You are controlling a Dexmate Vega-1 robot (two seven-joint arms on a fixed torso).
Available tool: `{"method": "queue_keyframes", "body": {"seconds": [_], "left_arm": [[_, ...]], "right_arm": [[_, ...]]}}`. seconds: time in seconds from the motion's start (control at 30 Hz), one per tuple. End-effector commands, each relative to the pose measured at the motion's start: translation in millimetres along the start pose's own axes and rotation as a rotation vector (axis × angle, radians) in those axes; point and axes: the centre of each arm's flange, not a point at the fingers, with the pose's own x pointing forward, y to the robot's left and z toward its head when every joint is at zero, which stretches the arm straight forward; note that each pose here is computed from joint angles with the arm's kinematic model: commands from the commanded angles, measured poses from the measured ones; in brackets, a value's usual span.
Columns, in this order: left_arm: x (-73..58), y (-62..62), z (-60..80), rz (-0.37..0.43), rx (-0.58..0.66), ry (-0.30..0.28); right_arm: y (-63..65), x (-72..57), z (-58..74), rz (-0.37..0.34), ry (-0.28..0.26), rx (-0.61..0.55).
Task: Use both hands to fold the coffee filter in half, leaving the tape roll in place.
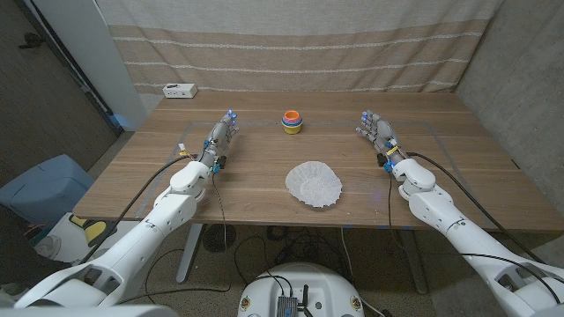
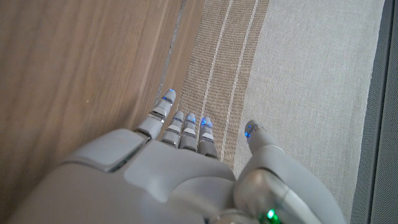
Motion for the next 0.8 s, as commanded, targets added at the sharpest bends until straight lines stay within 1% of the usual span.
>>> {"method": "queue_keyframes", "body": {"seconds": [0.03,0.27,0.4,0.67,0.8], "left_arm": [[-3.6,-2.1,2.5,-0.014,0.042,0.0],[-5.7,-4.4,4.6,-0.033,0.076,0.006],[-7.2,-5.7,6.4,-0.039,0.09,0.005],[-11.9,-9.6,8.2,-0.059,0.116,0.02],[-15.1,-11.6,8.8,-0.064,0.121,0.02]], "right_arm": [[5.1,-8.5,1.4,-0.014,-0.011,-0.047],[10.0,-15.9,5.8,-0.012,-0.015,-0.127],[12.8,-19.8,8.8,-0.001,-0.006,-0.173],[18.3,-29.4,16.8,0.03,0.018,-0.29],[19.4,-35.8,19.2,0.039,0.024,-0.322]]}}
